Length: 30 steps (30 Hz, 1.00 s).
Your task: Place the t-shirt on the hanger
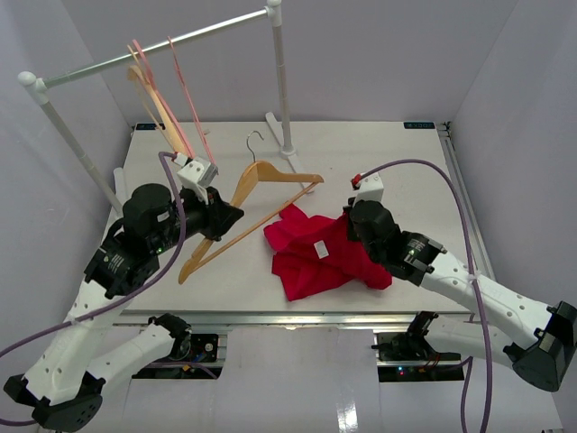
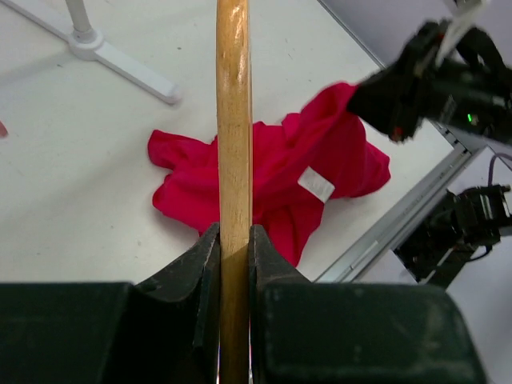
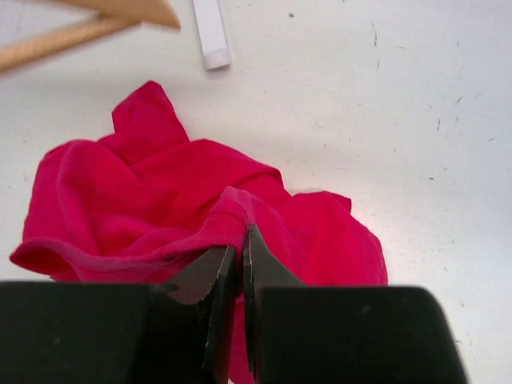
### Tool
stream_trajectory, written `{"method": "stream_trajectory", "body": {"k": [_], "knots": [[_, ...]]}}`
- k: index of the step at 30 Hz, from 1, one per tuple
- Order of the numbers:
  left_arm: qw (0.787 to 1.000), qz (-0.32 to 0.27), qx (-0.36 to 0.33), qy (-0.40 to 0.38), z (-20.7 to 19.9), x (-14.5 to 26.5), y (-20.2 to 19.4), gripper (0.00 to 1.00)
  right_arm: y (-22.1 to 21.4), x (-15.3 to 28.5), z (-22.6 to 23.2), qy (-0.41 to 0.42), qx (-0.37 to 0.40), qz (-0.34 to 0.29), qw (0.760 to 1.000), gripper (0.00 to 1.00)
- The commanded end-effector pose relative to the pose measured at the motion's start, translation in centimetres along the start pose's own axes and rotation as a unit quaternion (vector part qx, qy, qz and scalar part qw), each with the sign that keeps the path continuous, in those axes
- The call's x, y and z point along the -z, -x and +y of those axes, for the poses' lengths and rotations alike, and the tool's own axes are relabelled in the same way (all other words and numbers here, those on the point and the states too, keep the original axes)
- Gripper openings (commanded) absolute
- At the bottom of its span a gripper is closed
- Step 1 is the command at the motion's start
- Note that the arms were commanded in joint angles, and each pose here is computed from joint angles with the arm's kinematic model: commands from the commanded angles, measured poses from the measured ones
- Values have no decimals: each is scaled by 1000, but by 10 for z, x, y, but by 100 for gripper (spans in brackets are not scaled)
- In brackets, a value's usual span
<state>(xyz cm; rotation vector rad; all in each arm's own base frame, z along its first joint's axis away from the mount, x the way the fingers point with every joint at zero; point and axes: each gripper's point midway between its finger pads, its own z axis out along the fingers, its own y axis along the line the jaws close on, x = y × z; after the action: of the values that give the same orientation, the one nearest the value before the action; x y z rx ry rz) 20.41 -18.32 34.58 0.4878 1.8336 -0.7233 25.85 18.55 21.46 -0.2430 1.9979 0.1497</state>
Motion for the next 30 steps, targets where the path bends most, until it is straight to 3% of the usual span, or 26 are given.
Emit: {"method": "stream_trajectory", "body": {"k": [1,8,16,24,30], "knots": [[998,13,-7,-55,-20,23,-18,0,38,-13,-10,-5,-36,-11,999,8],[997,-17,-9,-80,-33,48,-14,0,41,-18,-11,3,-49,2,999,8],[992,-6,1,-122,-47,52,-23,0,41,-17,-15,1,-43,0,999,8],[990,17,4,-141,-49,31,-30,0,49,-10,-16,13,-48,-12,999,8],[991,-9,0,-133,-46,22,-16,0,46,-3,-14,29,-45,-14,998,8]]}}
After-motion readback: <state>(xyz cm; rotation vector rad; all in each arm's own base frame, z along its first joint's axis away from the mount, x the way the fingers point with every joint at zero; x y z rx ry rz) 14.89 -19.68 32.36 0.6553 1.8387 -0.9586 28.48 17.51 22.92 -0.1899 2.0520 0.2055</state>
